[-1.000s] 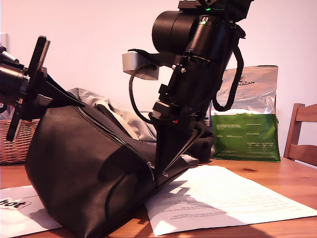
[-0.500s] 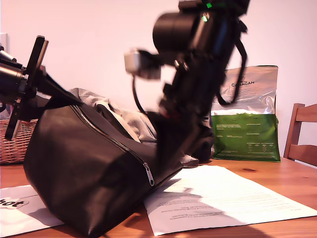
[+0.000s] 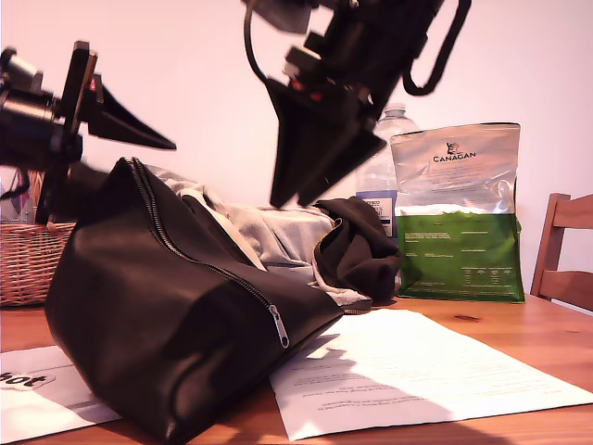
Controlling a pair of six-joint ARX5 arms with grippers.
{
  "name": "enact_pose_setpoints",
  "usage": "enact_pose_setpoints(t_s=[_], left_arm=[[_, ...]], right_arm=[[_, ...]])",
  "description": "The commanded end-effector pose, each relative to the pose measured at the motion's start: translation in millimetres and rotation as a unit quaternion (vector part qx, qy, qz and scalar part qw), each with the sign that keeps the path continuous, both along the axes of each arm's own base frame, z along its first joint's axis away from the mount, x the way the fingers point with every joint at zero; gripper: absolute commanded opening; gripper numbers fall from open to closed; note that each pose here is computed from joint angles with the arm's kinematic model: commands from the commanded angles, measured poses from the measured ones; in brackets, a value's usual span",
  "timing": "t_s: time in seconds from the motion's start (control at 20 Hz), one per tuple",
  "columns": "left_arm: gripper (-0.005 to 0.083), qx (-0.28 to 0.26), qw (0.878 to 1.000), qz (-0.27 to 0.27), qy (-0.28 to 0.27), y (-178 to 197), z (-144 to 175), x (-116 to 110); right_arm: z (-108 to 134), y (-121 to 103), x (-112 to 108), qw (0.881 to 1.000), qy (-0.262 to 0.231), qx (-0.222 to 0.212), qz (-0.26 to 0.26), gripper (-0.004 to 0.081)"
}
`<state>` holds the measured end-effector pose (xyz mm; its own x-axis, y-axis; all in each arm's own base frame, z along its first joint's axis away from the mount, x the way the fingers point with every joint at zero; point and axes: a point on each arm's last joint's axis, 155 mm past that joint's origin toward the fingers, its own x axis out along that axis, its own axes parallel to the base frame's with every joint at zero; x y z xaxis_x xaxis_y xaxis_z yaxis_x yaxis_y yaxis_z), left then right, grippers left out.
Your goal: Open the zipper in the zip bag in front of you
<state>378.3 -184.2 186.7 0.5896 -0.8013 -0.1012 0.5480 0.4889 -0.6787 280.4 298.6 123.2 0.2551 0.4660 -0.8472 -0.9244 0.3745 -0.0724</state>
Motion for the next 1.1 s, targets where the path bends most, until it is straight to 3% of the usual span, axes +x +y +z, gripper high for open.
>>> enact_pose_setpoints(t_s=[0.0, 0.2, 0.3, 0.35, 0.4, 0.45, 0.6, 0.8, 1.05], left_arm=[[0.0448, 0.019, 0.998, 0.003, -0.058, 0, 20, 8], [0.0447, 0.08, 0.984, 0.021, -0.161, 2, 40, 21], [0.0406, 0.082, 0.982, 0.018, -0.171, 0, 46, 21], [0.0315, 0.083, 0.982, 0.016, -0.171, -2, 48, 19], [0.0166, 0.083, 0.982, 0.014, -0.169, -3, 49, 16], [-0.0007, 0.083, 0.982, 0.011, -0.168, -4, 53, 12], [-0.0023, 0.132, 0.968, 0.028, -0.212, 1, 67, 4], [-0.0023, 0.206, 0.953, 0.058, -0.214, 17, 69, -10], [-0.0023, 0.256, 0.947, 0.062, -0.182, 31, 60, -35]], right_arm=[[-7, -1, 0, 1.0, 0.007, -0.005, -0.001, 0.0428], [-4, 3, 2, 1.0, 0.01, 0.008, -0.012, 0.0416], [1, 13, 0, 0.998, 0.029, 0.043, -0.027, 0.0333], [6, 18, 4, 0.997, 0.03, 0.059, -0.043, 0.0218], [8, 20, 7, 0.994, 0.038, 0.074, -0.067, 0.0063], [11, 22, 11, 0.993, 0.038, 0.083, -0.08, -0.0016], [24, 18, 45, 0.985, -0.025, 0.098, -0.136, -0.0013], [43, 2, 79, 0.965, -0.094, 0.145, -0.198, -0.0013], [58, -54, 72, 0.934, -0.164, 0.201, -0.247, -0.0013]])
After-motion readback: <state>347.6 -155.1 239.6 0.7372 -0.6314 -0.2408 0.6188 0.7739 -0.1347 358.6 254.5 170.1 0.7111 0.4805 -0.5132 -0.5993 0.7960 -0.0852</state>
